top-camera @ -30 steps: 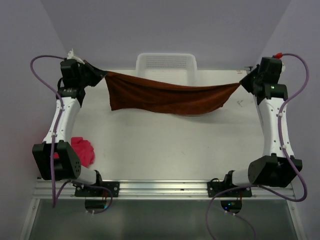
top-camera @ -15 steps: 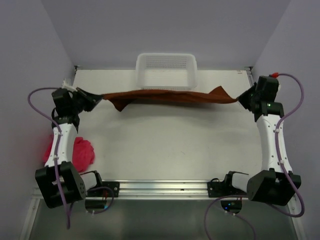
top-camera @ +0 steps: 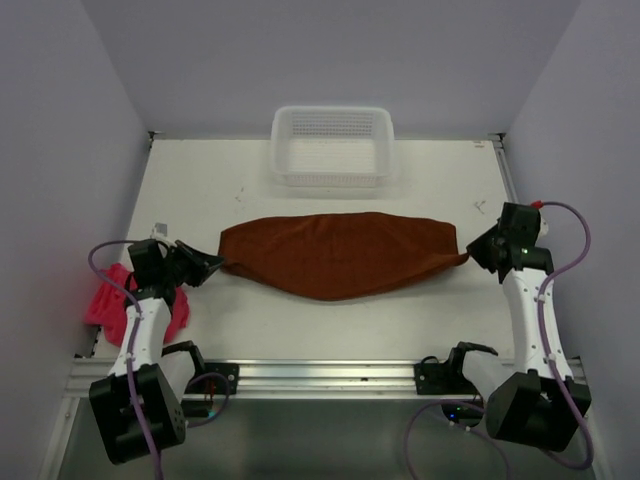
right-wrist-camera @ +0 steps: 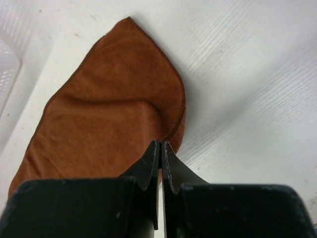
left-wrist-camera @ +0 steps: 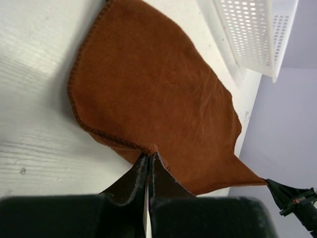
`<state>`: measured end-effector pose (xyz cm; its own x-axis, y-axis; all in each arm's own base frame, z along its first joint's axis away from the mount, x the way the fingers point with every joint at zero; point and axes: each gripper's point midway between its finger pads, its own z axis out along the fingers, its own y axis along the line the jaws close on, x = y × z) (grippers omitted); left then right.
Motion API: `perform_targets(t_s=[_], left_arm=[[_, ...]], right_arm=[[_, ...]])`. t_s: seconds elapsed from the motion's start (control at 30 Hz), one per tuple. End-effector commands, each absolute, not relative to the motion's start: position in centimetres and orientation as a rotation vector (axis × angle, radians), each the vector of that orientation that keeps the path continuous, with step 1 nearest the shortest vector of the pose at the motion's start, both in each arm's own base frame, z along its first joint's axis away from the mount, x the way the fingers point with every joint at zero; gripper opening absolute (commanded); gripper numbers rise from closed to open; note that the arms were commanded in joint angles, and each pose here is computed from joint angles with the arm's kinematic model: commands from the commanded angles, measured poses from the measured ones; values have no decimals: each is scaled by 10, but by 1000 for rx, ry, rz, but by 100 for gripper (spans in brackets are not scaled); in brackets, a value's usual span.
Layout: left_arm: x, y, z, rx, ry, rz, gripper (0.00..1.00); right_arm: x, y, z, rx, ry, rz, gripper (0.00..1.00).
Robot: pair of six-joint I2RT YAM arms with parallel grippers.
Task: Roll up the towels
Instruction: Flatten the towel, then fold the towel
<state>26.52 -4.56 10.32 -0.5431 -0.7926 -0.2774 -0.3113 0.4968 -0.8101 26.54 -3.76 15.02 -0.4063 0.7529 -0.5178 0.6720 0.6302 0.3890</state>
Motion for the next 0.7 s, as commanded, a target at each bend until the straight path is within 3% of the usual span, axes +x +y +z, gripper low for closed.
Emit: perform_targets(t_s=[0.0,0.27,0.67], left_arm=[[255,-40,78,-909,2165,-881,0],[244,-34,48,-976,2242,-837,0],[275,15,76,-1011,2164,-698,0]], right_arm=[[249,-51,136,1155,2190,39,0],[229,-57,95,1252,2233,-45,0],[241,-69,94,1309,2174,-86,0]])
